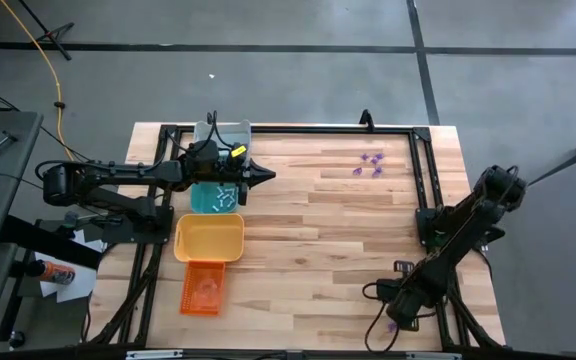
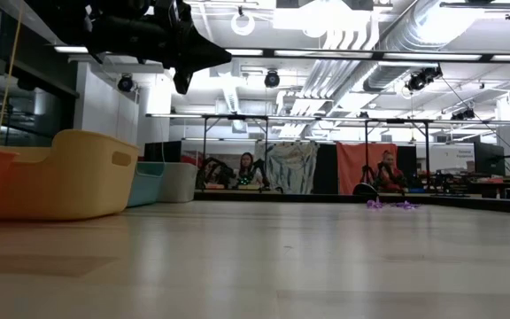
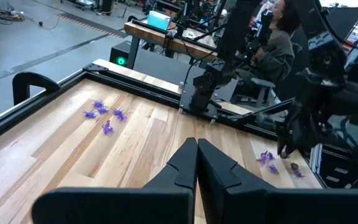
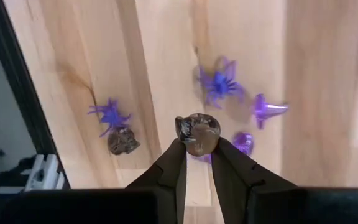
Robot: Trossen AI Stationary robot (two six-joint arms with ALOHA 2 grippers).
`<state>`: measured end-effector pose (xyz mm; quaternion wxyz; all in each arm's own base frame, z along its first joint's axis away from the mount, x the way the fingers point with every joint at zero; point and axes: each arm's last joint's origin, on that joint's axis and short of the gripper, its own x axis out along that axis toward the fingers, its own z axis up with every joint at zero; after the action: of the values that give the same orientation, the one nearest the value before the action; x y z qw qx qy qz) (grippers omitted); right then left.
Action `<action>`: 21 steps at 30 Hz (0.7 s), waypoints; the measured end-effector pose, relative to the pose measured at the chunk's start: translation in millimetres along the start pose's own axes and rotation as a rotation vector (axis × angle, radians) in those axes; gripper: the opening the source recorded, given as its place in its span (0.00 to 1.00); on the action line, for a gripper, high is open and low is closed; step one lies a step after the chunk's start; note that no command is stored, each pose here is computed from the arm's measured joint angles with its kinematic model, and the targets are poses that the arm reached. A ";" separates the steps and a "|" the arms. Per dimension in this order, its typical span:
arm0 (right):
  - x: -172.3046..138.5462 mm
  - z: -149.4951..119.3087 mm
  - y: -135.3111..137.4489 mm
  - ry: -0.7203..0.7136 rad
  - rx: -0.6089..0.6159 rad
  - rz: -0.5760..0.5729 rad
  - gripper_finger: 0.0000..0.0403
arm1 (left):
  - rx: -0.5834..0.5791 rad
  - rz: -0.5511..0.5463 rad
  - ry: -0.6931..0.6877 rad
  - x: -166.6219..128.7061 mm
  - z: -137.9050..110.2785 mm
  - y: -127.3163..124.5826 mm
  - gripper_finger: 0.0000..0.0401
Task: Sort Halloween decoration
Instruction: Put the black skull toy in the white bin
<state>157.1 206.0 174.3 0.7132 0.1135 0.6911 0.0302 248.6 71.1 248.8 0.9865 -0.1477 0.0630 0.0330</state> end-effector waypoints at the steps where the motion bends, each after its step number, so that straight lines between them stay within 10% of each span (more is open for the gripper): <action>1: -4.7 -0.9 -1.5 -0.015 0.009 -0.002 0.15 | 0.000 0.000 0.000 0.0 0.0 0.0 0.00; 21: -85.4 106.4 -101.9 -0.733 -0.040 -0.253 0.15 | 0.124 -0.038 -0.475 -68.3 69.4 -18.2 0.00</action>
<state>247.5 77.1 239.2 0.9131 0.0166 0.3980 -0.0872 190.4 71.1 328.9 0.9812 -0.0763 -0.1714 0.0442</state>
